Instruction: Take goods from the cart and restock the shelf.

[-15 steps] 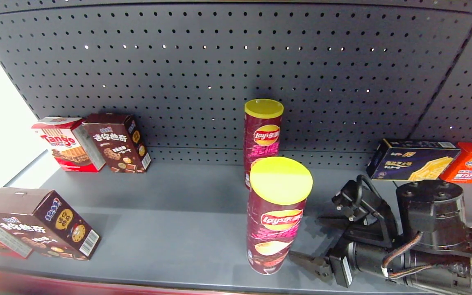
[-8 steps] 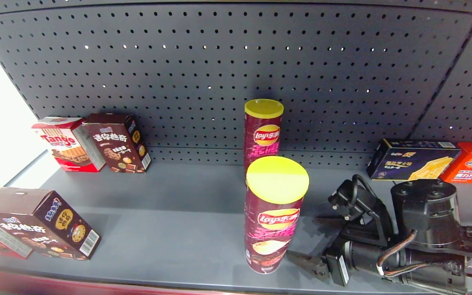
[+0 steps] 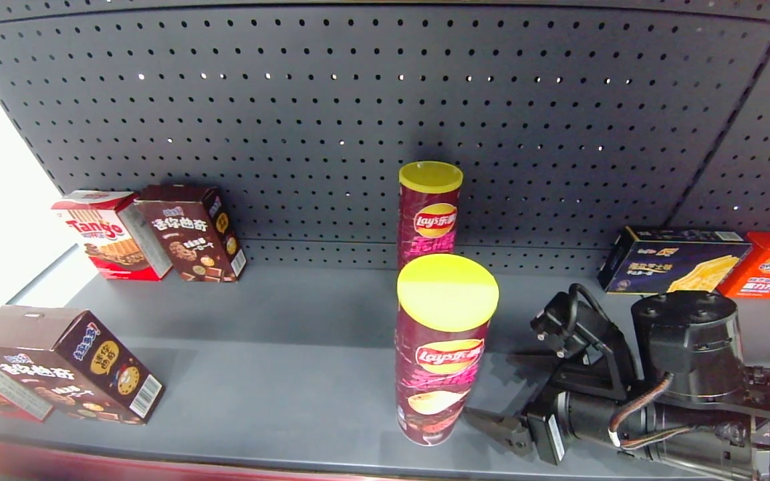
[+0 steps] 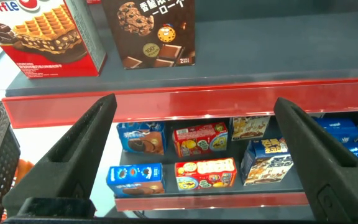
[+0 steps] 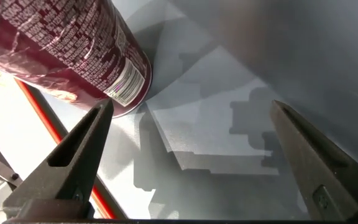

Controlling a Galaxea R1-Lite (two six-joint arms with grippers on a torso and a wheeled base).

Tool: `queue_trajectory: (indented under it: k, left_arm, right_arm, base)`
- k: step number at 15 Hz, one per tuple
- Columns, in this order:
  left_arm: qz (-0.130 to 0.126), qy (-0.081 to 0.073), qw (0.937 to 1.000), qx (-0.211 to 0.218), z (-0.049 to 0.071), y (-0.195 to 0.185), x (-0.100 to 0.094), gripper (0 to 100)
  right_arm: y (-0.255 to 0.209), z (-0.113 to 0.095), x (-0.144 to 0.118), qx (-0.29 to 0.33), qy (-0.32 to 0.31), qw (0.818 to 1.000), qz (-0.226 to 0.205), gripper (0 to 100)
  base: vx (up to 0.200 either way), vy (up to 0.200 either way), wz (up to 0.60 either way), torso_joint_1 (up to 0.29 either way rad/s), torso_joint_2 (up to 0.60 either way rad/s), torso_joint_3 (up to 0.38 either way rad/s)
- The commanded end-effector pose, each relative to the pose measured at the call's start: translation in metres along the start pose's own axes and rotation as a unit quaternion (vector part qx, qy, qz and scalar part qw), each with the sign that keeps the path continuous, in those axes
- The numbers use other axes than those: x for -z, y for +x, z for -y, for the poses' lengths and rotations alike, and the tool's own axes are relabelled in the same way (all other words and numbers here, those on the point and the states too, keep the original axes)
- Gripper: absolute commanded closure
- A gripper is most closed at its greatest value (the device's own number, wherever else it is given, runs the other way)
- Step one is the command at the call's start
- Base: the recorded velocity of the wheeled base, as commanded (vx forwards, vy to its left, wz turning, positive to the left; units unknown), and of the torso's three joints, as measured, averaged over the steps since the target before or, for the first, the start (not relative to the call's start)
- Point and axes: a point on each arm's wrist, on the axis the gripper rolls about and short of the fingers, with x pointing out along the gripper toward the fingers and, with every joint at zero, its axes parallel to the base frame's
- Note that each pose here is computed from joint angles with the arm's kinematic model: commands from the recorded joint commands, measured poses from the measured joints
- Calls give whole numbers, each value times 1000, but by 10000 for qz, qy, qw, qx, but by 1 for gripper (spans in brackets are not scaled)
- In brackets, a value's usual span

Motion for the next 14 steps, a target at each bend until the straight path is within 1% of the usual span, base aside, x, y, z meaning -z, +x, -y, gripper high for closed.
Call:
queue_trajectory:
  k: [1, 4, 5, 6, 7, 8, 9, 10, 11, 13, 14]
  left_arm:
    - [-7, -1, 10000, -2, 0, 0, 0, 0]
    - [-7, -1, 10000, -2, 0, 0, 0, 0]
    - [-7, -1, 10000, -2, 0, 0, 0, 0]
    - [-7, -1, 10000, -2, 0, 0, 0, 0]
    - [-7, 6, 10000, -2, 0, 0, 0, 0]
    - [-6, 14, 10000, 6, 0, 0, 0, 0]
    - [-6, 14, 10000, 6, 0, 0, 0, 0]
    - [-6, 14, 10000, 6, 0, 0, 0, 0]
    - [-6, 14, 10000, 6, 0, 0, 0, 0]
    - [-7, -1, 10000, -2, 0, 0, 0, 0]
    - [-7, -9, 10000, -2, 0, 0, 0, 0]
  right_arm:
    - [1, 0, 0, -8, -7, 10000, -2, 0]
    - [-2, 1, -2, 30, 9, 10000, 59, 0]
    - [-6, 3, -5, 71, 34, 9998, 180, 0]
    - [-15, 8, -11, 202, 78, 9990, 400, 0]
    - [-17, 10, -13, 248, 87, 9986, 461, 0]
    - [-41, 26, -25, 644, 186, 9937, 895, 0]
    - [-58, 35, -31, 886, 224, 9890, 1161, 0]
    - [-70, 40, -33, 1066, 248, 9851, 1328, 0]
    - [-96, 48, -36, 1442, 281, 9752, 1656, 0]
    - [-135, 53, -34, 1993, 295, 9572, 2078, 0]
    - [-160, 51, -24, 2379, 300, 9435, 2285, 0]
  base:
    - [0, 0, 0, 0, 0, 0]
    - [0, 0, 0, 0, 0, 0]
    - [0, 0, 0, 0, 0, 0]
    - [0, 0, 0, 0, 0, 0]
    - [0, 0, 0, 0, 0, 0]
    - [0, 0, 0, 0, 0, 0]
    - [0, 0, 0, 0, 0, 0]
    - [0, 0, 0, 0, 0, 0]
    - [0, 0, 0, 0, 0, 0]
    - [0, 0, 0, 0, 0, 0]
    - [0, 0, 0, 0, 0, 0]
